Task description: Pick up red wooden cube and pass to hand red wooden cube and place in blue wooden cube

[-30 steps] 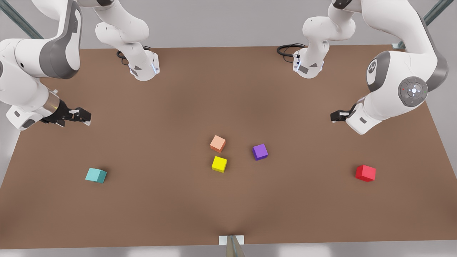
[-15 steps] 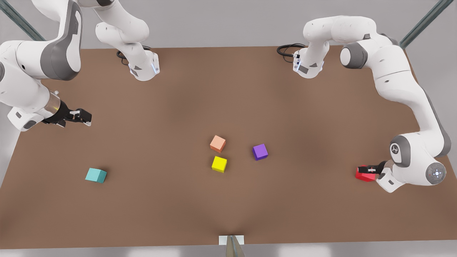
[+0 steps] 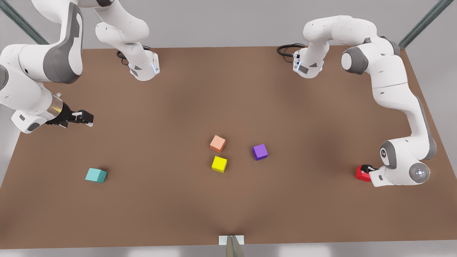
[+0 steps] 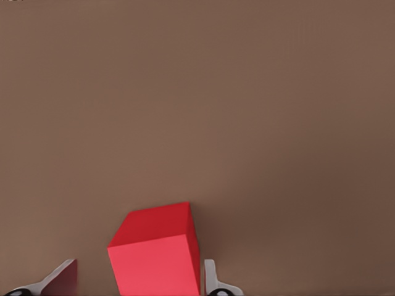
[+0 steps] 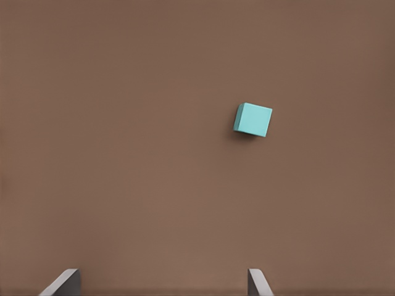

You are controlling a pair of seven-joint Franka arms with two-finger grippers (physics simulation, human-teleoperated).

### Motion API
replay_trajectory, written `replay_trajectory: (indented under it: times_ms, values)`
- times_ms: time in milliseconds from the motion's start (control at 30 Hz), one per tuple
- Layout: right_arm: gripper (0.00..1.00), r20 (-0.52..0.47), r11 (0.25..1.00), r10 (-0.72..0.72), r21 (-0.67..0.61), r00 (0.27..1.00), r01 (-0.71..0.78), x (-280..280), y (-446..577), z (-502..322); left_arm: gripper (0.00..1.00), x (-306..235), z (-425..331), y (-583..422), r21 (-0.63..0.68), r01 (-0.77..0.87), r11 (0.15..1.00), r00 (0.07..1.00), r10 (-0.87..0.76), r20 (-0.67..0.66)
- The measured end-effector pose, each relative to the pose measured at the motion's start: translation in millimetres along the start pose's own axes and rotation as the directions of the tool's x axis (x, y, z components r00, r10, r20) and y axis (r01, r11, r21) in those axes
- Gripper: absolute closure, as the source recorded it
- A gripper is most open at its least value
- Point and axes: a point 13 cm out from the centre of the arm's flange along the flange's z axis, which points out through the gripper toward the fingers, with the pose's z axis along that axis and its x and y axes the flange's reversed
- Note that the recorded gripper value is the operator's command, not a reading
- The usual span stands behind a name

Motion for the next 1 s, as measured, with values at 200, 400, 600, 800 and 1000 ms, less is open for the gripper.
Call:
replay_trajectory:
  times_ms: [200,400,600,800,1000]
  values:
    - [0.0,-0.011,1.0,-0.002,-0.001,1.0,0.002,1,0,5,0.0,-5,29,-2,-0.011,-0.081,0.997,0.997,0.081,0.008]
    - [0.0,-0.019,1.0,-0.003,-0.001,1.0,0.003,2,0,9,0.0,-2,54,0,-0.005,-0.062,0.998,0.998,0.062,0.008]
    - [0.0,-0.024,1.0,-0.005,-0.001,1.0,0.005,3,0,11,0.0,-1,60,5,-0.01,-0.005,1.0,1.0,0.005,0.017]
    - [0.0,-0.031,1.0,-0.009,-0.008,0.999,0.009,3,2,15,0.0,0,65,2,0.001,0.074,0.997,0.997,-0.074,0.017]
    - [0.0,-0.038,1.0,-0.02,-0.024,0.999,0.019,0,7,21,0.29,2,65,0,0.006,0.14,0.99,0.99,-0.14,0.015]
